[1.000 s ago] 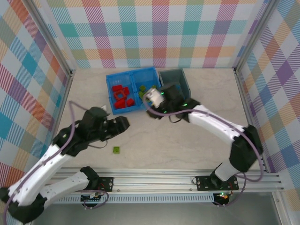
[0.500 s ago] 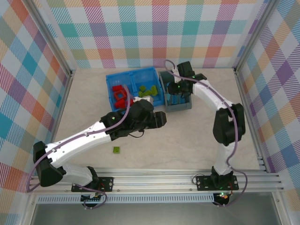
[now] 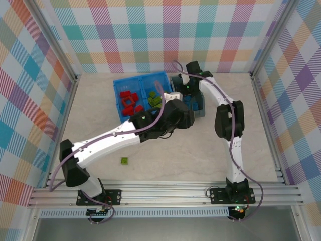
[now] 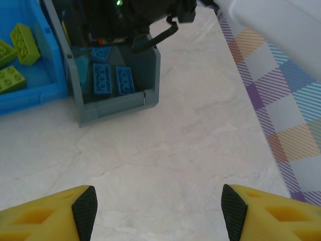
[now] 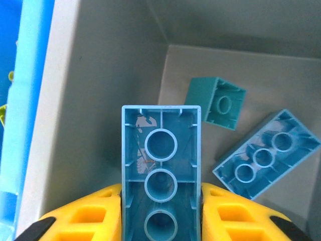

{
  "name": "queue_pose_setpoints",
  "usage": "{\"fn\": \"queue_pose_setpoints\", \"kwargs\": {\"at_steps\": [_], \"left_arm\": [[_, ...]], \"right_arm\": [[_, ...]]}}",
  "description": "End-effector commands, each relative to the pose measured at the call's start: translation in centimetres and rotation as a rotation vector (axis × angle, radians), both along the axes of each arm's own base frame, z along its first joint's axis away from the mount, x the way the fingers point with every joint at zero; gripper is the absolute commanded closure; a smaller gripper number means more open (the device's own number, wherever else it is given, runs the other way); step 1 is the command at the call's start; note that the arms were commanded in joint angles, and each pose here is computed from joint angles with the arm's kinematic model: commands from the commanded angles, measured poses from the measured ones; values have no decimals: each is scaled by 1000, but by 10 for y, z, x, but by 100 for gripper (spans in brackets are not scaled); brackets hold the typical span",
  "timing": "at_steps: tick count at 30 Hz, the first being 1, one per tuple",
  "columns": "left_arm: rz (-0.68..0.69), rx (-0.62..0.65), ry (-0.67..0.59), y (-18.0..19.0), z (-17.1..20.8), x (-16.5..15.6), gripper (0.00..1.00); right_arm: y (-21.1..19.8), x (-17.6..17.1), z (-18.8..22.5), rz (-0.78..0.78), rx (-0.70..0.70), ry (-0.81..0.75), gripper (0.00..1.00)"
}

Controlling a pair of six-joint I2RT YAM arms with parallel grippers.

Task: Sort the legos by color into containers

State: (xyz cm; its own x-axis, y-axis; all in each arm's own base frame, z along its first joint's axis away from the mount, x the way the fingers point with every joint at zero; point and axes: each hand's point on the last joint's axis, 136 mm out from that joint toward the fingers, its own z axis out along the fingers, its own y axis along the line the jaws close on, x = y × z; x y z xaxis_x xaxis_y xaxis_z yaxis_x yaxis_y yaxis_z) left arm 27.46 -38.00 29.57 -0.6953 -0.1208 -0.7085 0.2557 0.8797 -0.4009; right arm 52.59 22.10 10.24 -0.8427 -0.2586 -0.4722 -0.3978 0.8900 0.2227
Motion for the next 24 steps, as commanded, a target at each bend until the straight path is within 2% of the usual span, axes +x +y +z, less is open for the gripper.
{"fn": "queue_pose_setpoints", "kwargs": {"at_steps": [1,6,12,15,19,24], "left_arm": [[37,105,-49,0,7,8,32],[95,170,-78,-6,14,25,31],[91,187,-87,-15,21,30,30],[95,191,-82,-12,20,29,30],[116,203,-65,1,14,24,30],[205,231,-14,45,1,10,30]], "right_arm": [[10,-2,11,80,64,1,67],[16,0,0,85,94,41,63],[17,3,3,73,96,37,47],[15,3,23,70,98,-10,41],[12,1,63,69,109,-87,41],[4,-7,124,45,123,-197,41]]}}
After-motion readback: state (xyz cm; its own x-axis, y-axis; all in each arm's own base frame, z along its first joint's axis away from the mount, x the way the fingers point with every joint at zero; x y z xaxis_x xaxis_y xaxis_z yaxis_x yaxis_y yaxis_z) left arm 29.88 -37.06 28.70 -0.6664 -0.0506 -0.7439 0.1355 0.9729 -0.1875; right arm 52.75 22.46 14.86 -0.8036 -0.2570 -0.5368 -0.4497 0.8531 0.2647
